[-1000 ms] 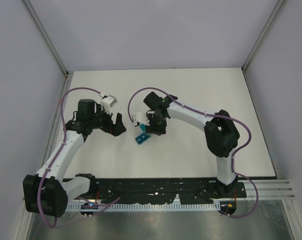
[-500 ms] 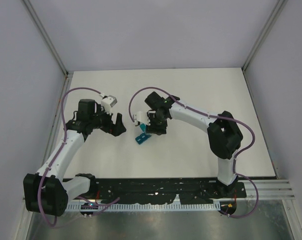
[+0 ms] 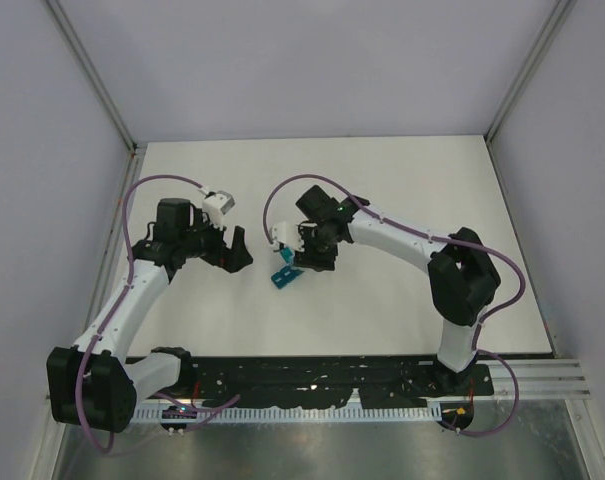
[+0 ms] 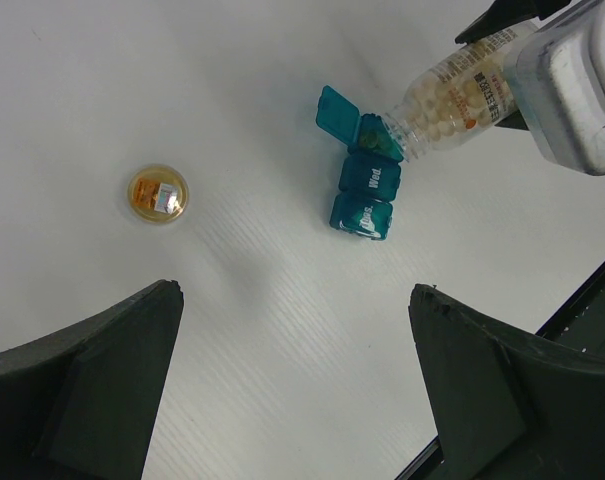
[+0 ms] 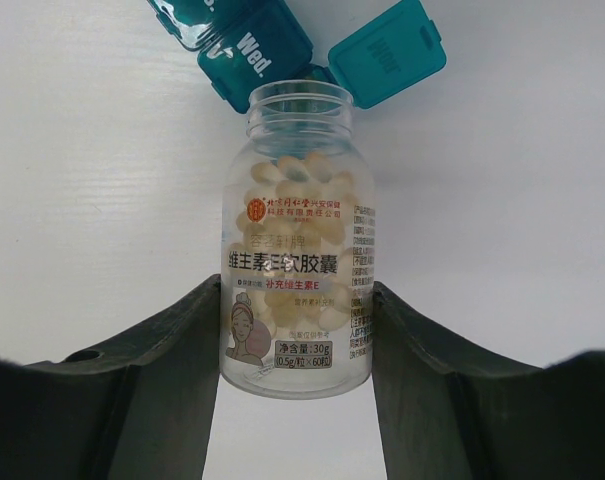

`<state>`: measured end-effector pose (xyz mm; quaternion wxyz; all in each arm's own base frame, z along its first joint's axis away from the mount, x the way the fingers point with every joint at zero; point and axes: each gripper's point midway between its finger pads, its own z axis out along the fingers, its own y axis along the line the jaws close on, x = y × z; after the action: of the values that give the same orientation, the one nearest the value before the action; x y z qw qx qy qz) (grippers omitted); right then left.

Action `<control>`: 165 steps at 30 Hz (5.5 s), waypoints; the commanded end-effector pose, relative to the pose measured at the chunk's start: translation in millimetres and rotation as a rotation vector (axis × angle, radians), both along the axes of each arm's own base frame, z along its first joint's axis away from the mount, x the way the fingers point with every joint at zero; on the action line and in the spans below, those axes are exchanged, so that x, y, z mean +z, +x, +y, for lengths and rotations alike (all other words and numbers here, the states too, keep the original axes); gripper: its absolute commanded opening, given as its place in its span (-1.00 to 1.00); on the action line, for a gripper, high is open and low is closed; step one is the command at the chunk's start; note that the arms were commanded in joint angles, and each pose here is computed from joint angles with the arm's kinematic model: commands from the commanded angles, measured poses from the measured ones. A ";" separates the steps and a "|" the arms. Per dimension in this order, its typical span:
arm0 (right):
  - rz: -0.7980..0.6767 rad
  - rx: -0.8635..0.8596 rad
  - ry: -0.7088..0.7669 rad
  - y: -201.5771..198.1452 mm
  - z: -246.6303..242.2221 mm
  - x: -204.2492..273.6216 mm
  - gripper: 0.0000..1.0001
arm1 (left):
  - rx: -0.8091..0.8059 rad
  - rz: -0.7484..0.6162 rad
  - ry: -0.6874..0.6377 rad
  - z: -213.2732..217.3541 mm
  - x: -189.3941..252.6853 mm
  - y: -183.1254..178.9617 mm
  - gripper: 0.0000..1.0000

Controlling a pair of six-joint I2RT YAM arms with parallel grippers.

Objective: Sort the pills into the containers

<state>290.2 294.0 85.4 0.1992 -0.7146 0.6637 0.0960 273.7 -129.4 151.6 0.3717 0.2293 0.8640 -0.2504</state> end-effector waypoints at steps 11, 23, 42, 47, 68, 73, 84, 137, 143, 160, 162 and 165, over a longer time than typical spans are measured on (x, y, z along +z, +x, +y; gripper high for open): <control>-0.091 -0.060 0.216 2.5 13.4 41.9 -0.89 | 0.006 -0.011 -0.004 0.9 4.2 6.3 0.99; -0.133 -0.110 0.351 -0.3 17.5 58.9 -0.88 | 0.003 -0.010 -0.001 1.1 2.4 6.2 0.99; -0.221 -0.150 0.708 -27.8 16.4 134.1 -0.88 | -0.080 -0.039 -0.041 -9.4 9.4 1.4 0.99; -0.244 -0.151 0.797 -31.8 14.9 171.4 -0.88 | -0.150 -0.072 -0.072 -17.5 23.6 -3.4 0.99; -0.085 -0.029 1.148 -72.9 -6.3 316.8 -0.89 | -0.388 -0.286 -0.385 -62.3 182.7 -36.1 0.98; 0.012 0.071 1.222 -92.3 -6.5 337.0 -0.89 | -0.435 -0.367 -0.451 -74.7 230.8 -47.7 0.97; 0.193 0.125 1.255 -104.9 -0.5 332.4 -0.89 | -0.474 -0.436 -0.520 -97.3 275.2 -65.7 0.98; 0.258 0.060 1.181 -88.8 15.2 288.1 -0.89 | -0.483 -0.552 -0.343 -120.1 263.6 -71.0 0.80; 0.253 0.074 1.185 -93.0 13.3 292.9 -0.89 | -0.473 -0.564 -0.315 -118.6 255.2 -65.4 0.76; 0.262 0.083 1.182 -94.4 13.6 291.4 -0.89 | -0.554 -0.472 -0.393 -137.6 246.4 -68.1 0.09; 0.261 0.078 1.182 -93.2 13.5 291.4 -0.89 | -0.560 -0.467 -0.398 -138.6 246.7 -68.5 0.02; 0.260 0.070 1.178 -91.0 14.1 289.5 -0.89 | -0.562 -0.465 -0.405 -139.4 249.4 -68.2 -0.13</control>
<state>203.8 308.3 356.3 0.4556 -0.4745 0.5206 0.5442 203.9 -264.5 384.9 0.4954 0.4246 0.6173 -0.4396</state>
